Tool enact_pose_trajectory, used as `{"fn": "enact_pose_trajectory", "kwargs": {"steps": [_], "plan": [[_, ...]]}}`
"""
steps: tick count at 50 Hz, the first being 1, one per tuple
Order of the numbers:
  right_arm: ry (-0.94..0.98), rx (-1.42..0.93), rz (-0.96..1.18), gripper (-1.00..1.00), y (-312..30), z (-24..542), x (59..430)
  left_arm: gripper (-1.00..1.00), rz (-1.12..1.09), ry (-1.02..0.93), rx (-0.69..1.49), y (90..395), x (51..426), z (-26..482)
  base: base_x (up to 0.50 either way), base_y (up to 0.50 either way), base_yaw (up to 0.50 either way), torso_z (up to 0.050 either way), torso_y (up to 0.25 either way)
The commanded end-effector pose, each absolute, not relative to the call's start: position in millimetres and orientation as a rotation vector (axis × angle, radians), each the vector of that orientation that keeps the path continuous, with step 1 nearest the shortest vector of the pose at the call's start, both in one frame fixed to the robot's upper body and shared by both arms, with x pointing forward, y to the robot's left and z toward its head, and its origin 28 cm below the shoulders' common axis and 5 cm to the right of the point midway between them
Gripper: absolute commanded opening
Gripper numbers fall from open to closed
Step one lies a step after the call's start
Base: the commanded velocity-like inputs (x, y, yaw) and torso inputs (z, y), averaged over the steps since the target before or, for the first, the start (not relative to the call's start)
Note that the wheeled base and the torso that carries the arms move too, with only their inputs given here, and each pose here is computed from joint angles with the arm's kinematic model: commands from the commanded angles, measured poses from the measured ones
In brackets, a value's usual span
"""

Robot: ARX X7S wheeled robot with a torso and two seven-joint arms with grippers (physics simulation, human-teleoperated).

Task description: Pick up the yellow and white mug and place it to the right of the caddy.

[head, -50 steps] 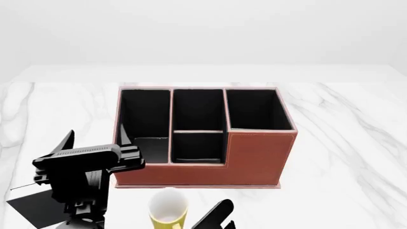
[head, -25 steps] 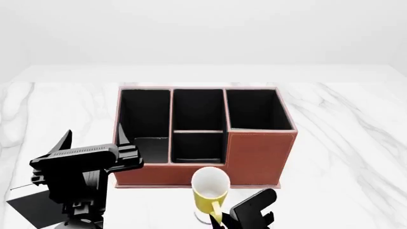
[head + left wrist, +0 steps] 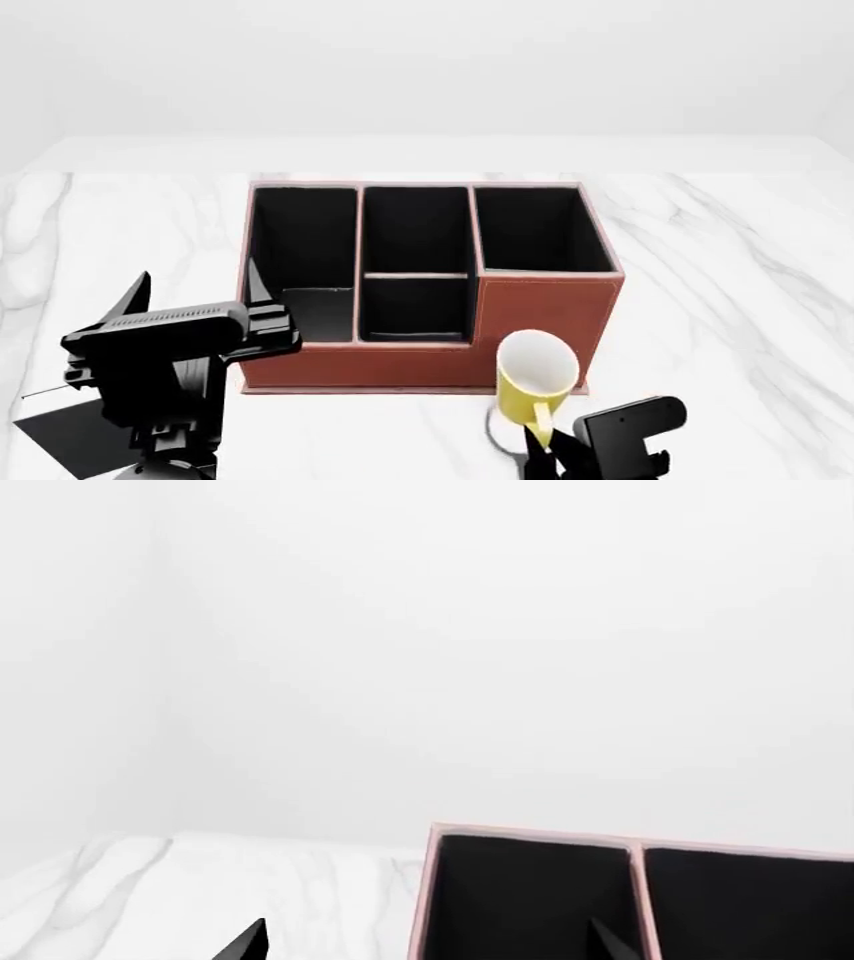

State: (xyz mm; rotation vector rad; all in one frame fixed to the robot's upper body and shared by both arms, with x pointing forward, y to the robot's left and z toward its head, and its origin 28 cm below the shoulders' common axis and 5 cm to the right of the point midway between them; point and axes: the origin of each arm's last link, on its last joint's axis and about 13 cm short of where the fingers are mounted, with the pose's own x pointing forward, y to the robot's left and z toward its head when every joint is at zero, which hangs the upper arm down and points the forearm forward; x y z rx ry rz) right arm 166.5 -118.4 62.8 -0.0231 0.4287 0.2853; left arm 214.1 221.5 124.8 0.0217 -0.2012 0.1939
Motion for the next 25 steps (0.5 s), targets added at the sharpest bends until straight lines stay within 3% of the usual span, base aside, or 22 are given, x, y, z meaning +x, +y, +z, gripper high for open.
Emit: {"fn": "enact_pose_trajectory", "kwargs": {"steps": [1, 25], "plan": [[0.402, -0.023, 0.161, -1.0, -139.3, 73.5, 161.4, 1.0, 0.195, -0.202, 0.023, 221.2, 214.0, 125.5, 0.0, 0.0, 0.0, 0.0, 0.01], [0.381, -0.036, -0.094, -1.0, -172.6, 82.5, 160.2, 1.0, 0.194, -0.203, 0.02, 221.3, 214.1, 125.2, 0.0, 0.0, 0.0, 0.0, 0.0]]}}
